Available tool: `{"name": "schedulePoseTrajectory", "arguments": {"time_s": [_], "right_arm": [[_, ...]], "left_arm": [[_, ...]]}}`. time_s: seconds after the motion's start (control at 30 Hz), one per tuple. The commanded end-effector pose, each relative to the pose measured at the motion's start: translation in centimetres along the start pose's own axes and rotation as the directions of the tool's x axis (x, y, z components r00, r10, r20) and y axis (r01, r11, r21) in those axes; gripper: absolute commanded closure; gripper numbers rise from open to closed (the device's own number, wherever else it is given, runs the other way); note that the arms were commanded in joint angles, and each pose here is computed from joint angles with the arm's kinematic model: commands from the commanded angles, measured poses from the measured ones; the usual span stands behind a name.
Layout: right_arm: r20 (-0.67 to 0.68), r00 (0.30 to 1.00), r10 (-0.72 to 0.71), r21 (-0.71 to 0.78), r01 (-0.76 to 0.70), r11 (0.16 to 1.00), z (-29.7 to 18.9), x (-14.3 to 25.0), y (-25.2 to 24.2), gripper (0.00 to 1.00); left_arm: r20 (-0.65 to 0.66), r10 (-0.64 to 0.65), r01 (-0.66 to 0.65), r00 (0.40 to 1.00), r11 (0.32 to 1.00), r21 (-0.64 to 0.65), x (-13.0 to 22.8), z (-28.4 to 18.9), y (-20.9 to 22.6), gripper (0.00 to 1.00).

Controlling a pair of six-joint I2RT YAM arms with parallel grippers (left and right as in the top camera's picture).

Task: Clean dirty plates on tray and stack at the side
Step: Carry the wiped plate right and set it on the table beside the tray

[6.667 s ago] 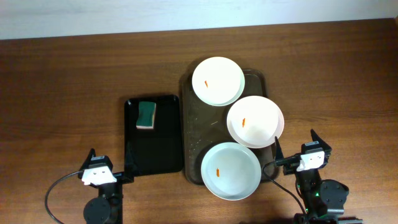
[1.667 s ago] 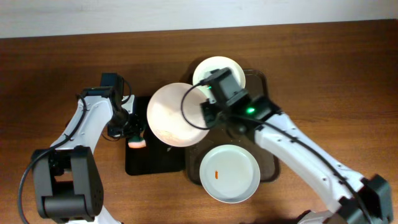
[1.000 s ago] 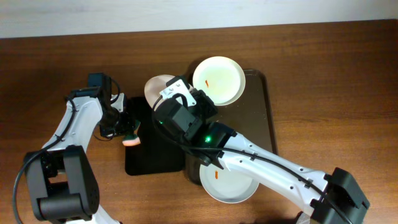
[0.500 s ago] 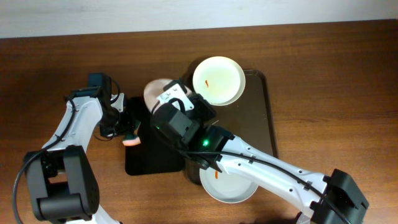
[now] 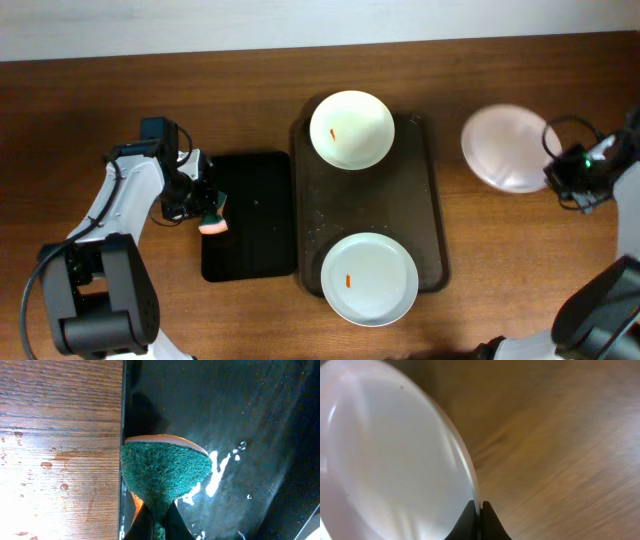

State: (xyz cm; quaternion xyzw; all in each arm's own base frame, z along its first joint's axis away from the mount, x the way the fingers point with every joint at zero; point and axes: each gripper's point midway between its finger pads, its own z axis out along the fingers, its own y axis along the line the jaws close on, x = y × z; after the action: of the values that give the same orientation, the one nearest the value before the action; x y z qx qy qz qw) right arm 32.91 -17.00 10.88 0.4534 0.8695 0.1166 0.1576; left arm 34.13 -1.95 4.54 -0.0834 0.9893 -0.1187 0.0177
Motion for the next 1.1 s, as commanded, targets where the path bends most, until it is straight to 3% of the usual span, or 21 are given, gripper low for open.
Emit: {"name": "schedulePoseTrajectory", "arguments": {"time_s": [0.0, 0.03, 0.07, 0.1, 0.13, 0.17, 0.2, 0.23, 0.27, 0.3, 0.4, 0.43, 0.5, 0.57, 0.63, 0.7, 0.73, 0.77, 0.8, 0.93, 1.07], "right_arm": [[-0.047, 0.987, 0.151, 0.091, -0.147, 0.985, 3.8, 0.4, -6.6, 0.96], [-0.037, 0.987, 0.157, 0.091, -0.153, 0.984, 4.0, 0.1, -7.3, 0.96], [-0.024, 0.989, 0.149, 0.093, -0.146, 0.985, 3.8, -0.1, -7.3, 0.87], [-0.025, 0.989, 0.148, 0.092, -0.145, 0.985, 3.8, -0.1, -7.2, 0.51], [-0.034, 0.99, 0.136, 0.043, -0.135, 0.99, 3.6, -0.2, -6.0, 0.35], [-0.041, 0.999, 0.017, -0.072, -0.02, 0.997, 2.8, -0.3, -2.7, 0.3], [-0.027, 0.98, -0.196, -0.259, 0.182, 0.948, 1.4, 0.5, 3.0, 0.32], [0.005, 0.917, -0.399, -0.416, 0.365, 0.833, 0.0, 3.0, 8.9, 0.38], [0.02, 0.846, -0.532, -0.46, 0.481, 0.747, 0.0, 6.0, 13.0, 0.42], [0.046, 0.766, -0.641, -0.446, 0.589, 0.674, 1.1, 9.0, 16.3, 0.42], [0.181, 0.526, -0.831, -0.145, 0.85, 0.506, 4.9, 13.8, 22.6, 0.38], [0.231, 0.488, -0.842, -0.056, 0.87, 0.489, 5.5, 13.4, 23.8, 0.41], [0.296, 0.465, -0.834, -0.025, 0.877, 0.48, 8.7, 12.7, 25.8, 0.46], [0.272, 0.484, -0.832, -0.014, 0.866, 0.5, 13.1, 11.9, 24.9, 0.5], [0.239, 0.505, -0.829, -0.006, 0.855, 0.519, 13.5, 11.3, 23.7, 0.54], [0.244, 0.677, -0.695, -0.066, 0.726, 0.684, 10.1, 7.0, 21.5, 0.61], [0.23, 0.738, -0.634, -0.154, 0.671, 0.725, 8.9, 5.9, 20.7, 0.62], [0.154, 0.874, -0.461, -0.273, 0.486, 0.83, 7.7, 2.7, 17.1, 0.69], [0.103, 0.931, -0.35, -0.24, 0.365, 0.9, 7.9, 0.9, 13.6, 0.79], [-0.02, 0.979, -0.201, 0.086, 0.202, 0.976, 9.8, -0.3, 2.8, 0.96], [-0.112, 0.978, -0.175, 0.184, 0.193, 0.964, 9.4, 1.8, 0.4, 0.96]], "left_arm": [[0.023, 0.015, -0.016, 1.0, 1.0, 0.02, -0.3, -0.6, -0.3, 1.0], [0.022, 0.015, -0.015, 1.0, 1.0, 0.02, -0.3, -0.6, -0.2, 1.0], [0.023, 0.015, -0.016, 1.0, 1.0, 0.021, -0.3, -0.6, -0.3, 1.0], [0.024, 0.015, -0.016, 1.0, 1.0, 0.02, -0.4, -0.6, -0.2, 1.0], [0.023, 0.015, -0.016, 1.0, 1.0, 0.021, -0.3, -0.6, -0.3, 1.0], [0.023, 0.015, -0.016, 1.0, 1.0, 0.021, -0.3, -0.6, -0.3, 1.0], [0.023, 0.015, -0.016, 1.0, 1.0, 0.021, -0.3, -0.6, -0.3, 1.0], [0.023, 0.015, -0.016, 1.0, 1.0, 0.021, -0.3, -0.6, -0.3, 1.0], [0.023, 0.016, -0.016, 1.0, 1.0, 0.02, -0.3, -0.6, -0.3, 1.0], [0.023, 0.015, -0.016, 1.0, 1.0, 0.02, -0.3, -0.6, -0.3, 1.0], [0.024, 0.018, -0.018, 1.0, 1.0, 0.02, -0.4, -0.6, -0.3, 1.0], [0.025, 0.018, -0.019, 1.0, 1.0, 0.021, -0.4, -0.6, -0.3, 1.0], [0.026, 0.018, -0.019, 0.999, 1.0, 0.02, -0.4, -0.6, -0.3, 0.99], [0.026, 0.019, -0.019, 0.999, 1.0, 0.02, -0.4, -0.6, -0.3, 0.99], [0.026, 0.018, -0.019, 0.999, 1.0, 0.021, -0.4, -0.6, -0.3, 0.99], [0.026, 0.018, -0.019, 0.999, 1.0, 0.021, -0.4, -0.6, -0.3, 0.98], [0.026, 0.019, -0.019, 0.999, 1.0, 0.021, -0.4, -0.6, -0.3, 0.98], [0.026, 0.019, -0.019, 0.999, 1.0, 0.021, -0.4, -0.6, -0.3, 0.98], [0.026, 0.019, -0.019, 0.999, 1.0, 0.021, -0.4, -0.6, -0.3, 0.98], [0.026, 0.018, -0.019, 1.0, 1.0, 0.021, -0.4, -0.6, -0.3, 0.98], [0.025, 0.018, -0.019, 1.0, 1.0, 0.021, -0.4, -0.6, -0.3, 0.98]]}}
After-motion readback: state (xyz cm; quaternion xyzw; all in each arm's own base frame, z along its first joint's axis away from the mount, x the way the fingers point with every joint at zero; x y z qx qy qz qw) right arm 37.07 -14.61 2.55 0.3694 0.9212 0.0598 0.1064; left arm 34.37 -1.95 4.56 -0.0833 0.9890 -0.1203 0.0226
